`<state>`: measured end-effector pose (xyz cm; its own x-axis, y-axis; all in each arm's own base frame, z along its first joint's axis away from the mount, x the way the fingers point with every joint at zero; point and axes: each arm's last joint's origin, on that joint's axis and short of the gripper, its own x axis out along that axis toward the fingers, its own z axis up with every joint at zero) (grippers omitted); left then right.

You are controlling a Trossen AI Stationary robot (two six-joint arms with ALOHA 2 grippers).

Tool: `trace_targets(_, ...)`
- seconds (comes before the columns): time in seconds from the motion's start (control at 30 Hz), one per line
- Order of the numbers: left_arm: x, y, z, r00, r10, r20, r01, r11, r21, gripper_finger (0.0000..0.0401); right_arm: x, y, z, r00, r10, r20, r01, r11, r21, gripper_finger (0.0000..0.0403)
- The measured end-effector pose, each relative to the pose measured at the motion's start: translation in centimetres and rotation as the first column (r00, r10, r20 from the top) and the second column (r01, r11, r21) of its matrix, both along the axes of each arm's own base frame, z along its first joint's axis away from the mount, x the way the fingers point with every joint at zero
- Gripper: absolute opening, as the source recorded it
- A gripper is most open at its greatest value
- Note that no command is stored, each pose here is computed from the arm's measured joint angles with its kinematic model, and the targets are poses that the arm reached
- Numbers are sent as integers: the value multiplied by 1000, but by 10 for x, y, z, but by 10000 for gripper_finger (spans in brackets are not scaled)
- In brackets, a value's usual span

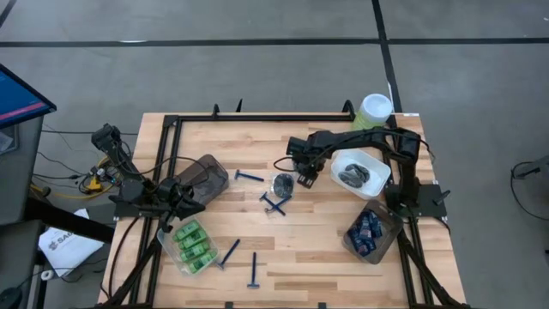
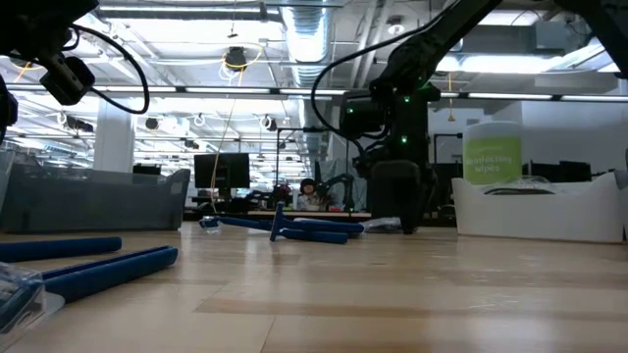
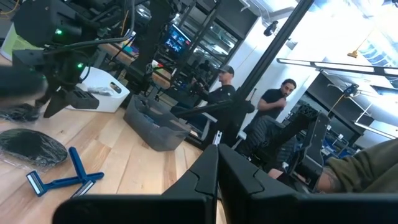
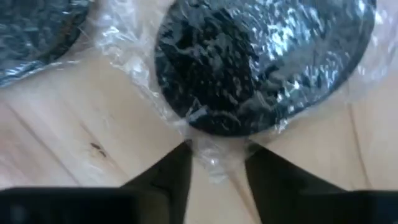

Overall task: Pick & Place Travel size toiletries
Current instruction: Put the black hairbrush into the white bin

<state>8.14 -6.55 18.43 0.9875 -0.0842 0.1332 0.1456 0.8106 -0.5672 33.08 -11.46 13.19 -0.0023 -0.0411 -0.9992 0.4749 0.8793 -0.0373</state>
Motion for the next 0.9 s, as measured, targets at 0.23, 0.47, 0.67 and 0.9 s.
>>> trace_targets(0.23,0,0,0,1000,0,0,0,1000,0,2,-1,1,-1,999,-42,-6,42,999,10,11)
trace_targets(0.47,0,0,0,1000,0,2,0,1000,-3,2,4,3,6,998,-58,-15,58,998,22,2)
trace_targets(0.67,0,0,1,1000,0,4,0,1000,-5,2,17,1,30,999,-48,7,48,999,15,1)
trace_targets(0.9,0,0,1,1000,0,4,0,1000,-5,2,31,2,56,998,-16,54,15,1000,5,0)
